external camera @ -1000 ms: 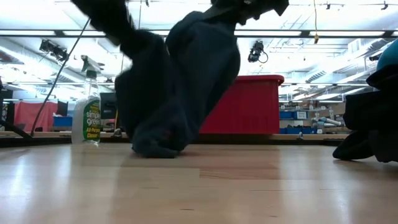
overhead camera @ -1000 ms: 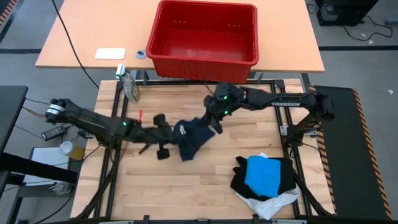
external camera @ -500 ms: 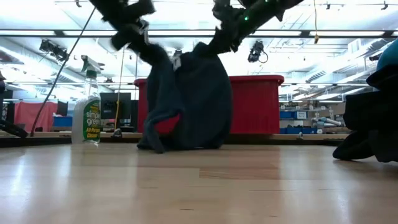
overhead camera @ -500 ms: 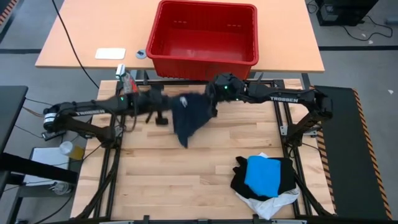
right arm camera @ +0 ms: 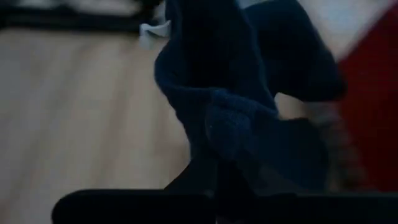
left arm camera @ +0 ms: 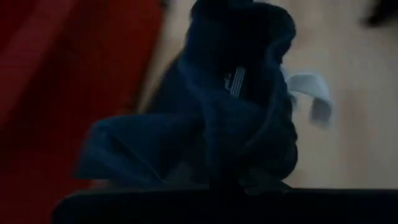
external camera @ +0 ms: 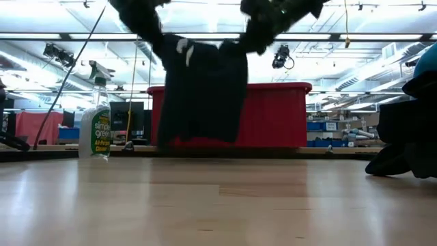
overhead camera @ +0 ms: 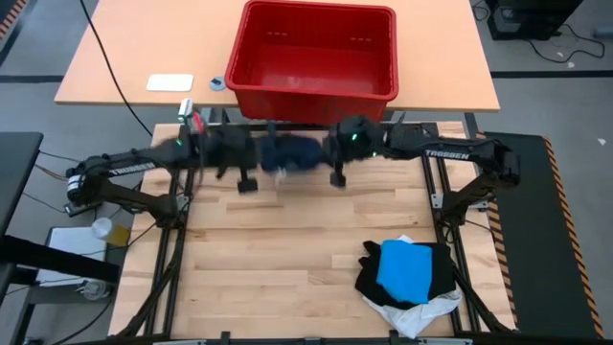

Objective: Fold laundry
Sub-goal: Fold the dark blue shorts

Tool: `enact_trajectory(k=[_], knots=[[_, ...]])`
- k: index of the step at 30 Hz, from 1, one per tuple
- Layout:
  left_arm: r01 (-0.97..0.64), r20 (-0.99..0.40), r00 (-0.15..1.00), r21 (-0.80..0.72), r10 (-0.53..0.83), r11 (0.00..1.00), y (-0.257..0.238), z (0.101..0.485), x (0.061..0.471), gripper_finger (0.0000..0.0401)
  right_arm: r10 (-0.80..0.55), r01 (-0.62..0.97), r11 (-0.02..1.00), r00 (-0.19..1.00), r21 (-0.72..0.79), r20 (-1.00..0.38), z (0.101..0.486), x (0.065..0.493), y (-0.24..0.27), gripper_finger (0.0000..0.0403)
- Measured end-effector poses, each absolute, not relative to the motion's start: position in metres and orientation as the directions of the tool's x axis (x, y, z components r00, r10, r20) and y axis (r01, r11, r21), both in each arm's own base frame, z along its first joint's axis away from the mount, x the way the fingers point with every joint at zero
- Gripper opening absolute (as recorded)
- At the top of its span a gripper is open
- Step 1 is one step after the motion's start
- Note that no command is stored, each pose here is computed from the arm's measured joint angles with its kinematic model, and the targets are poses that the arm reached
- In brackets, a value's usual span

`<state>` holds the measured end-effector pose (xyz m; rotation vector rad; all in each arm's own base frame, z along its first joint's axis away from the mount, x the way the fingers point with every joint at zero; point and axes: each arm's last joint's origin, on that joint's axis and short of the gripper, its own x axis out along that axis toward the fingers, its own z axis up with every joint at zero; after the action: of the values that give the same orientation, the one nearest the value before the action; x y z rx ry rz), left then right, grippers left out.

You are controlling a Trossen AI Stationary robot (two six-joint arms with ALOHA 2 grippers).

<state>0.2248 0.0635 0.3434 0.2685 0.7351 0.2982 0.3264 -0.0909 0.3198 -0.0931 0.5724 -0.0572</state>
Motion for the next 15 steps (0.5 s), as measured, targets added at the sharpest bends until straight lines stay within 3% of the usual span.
enact_trajectory(k=[6, 10, 15], knots=[[-0.065, -0.680, 0.718, 0.142, 0.145, 0.988, 0.000, 0.268, 0.236, 0.0004, 0.179, -0.150, 0.983, 0.707, 0.102, -0.685, 0.266, 0.331, -0.051, 0.0020], [-0.039, -0.646, 0.762, 0.029, 0.049, 0.999, -0.034, 0.239, 0.236, 0.0009, 0.191, -0.142, 0.981, 0.646, 0.130, -0.739, 0.244, 0.331, -0.025, 0.0021], [-0.017, -0.623, 0.782, -0.066, -0.028, 0.998, -0.059, 0.235, 0.233, 0.0012, 0.192, -0.141, 0.981, 0.635, 0.132, -0.748, 0.238, 0.331, -0.004, 0.0025]])
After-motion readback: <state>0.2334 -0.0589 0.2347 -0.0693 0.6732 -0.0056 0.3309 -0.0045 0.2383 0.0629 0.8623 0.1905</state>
